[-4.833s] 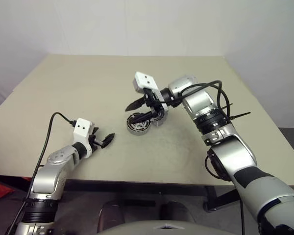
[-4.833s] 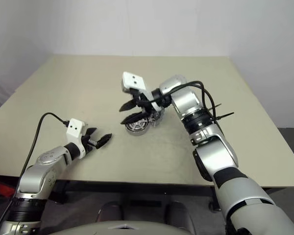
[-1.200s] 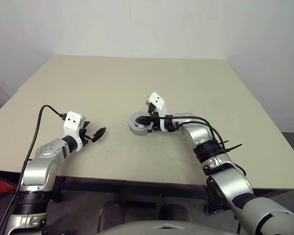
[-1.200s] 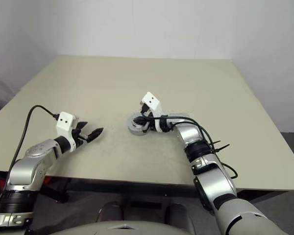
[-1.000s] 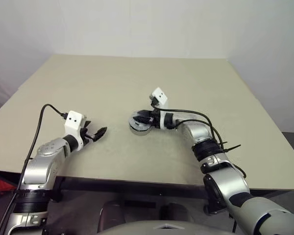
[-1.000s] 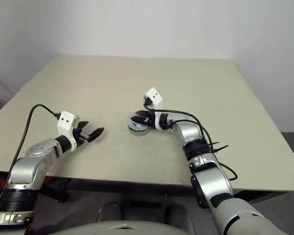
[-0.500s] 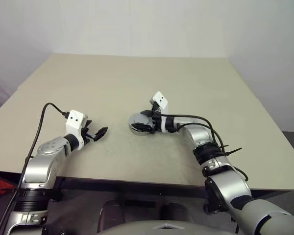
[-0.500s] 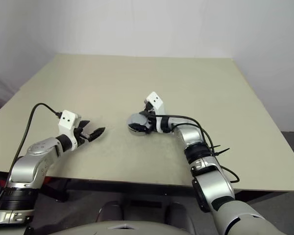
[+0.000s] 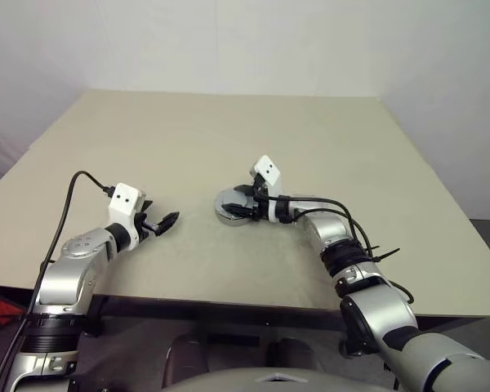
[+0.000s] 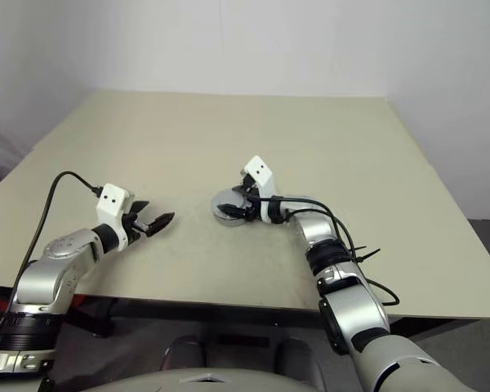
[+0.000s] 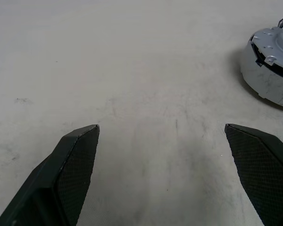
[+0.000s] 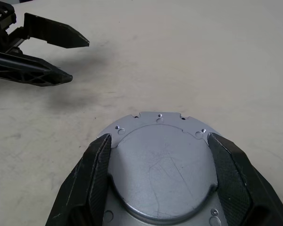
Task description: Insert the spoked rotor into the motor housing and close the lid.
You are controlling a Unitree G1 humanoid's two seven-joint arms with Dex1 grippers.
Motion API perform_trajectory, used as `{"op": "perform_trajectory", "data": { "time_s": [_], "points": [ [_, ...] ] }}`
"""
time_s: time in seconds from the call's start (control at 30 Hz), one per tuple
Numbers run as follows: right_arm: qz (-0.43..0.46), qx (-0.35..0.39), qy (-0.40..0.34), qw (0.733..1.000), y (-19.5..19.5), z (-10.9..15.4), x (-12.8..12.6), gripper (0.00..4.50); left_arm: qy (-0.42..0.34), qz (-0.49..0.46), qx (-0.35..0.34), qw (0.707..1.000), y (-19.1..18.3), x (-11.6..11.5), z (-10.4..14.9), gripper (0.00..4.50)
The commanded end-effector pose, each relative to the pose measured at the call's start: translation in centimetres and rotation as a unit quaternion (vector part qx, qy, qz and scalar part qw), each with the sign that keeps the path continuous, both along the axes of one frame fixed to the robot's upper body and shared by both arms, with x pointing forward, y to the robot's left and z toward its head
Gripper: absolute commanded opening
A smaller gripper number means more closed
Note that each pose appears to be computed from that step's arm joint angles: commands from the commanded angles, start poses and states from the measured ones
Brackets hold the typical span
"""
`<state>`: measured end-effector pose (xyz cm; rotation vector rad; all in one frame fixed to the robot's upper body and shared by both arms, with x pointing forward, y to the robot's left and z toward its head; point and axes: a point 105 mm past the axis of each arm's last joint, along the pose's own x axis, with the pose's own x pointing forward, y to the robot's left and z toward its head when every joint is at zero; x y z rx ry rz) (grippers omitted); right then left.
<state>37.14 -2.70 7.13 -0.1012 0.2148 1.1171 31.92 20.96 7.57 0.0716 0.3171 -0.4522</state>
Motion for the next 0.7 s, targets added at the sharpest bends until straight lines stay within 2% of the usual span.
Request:
{"op": "perform_trajectory", "data": {
  "time_s": [0.03,0.27,0.7],
  "points": [
    [-0.002,-0.009,-0.011,1.0,-0.1,0.0,0.3,3.12,-0.025,0.003,0.007,1.0,0.4,0.3,1.5,4.5],
    [-0.014,0.02,-0.016,1.0,0.1,0.7,0.8,3.12,-0.024,0.002,0.006,1.0,0.2,0.3,1.4,4.5],
    [-0.024,-0.027,-0.027,0.999,0.1,-0.9,1.1,3.12,-0.024,0.003,0.006,1.0,0.2,0.2,1.4,4.5]
  ]
}}
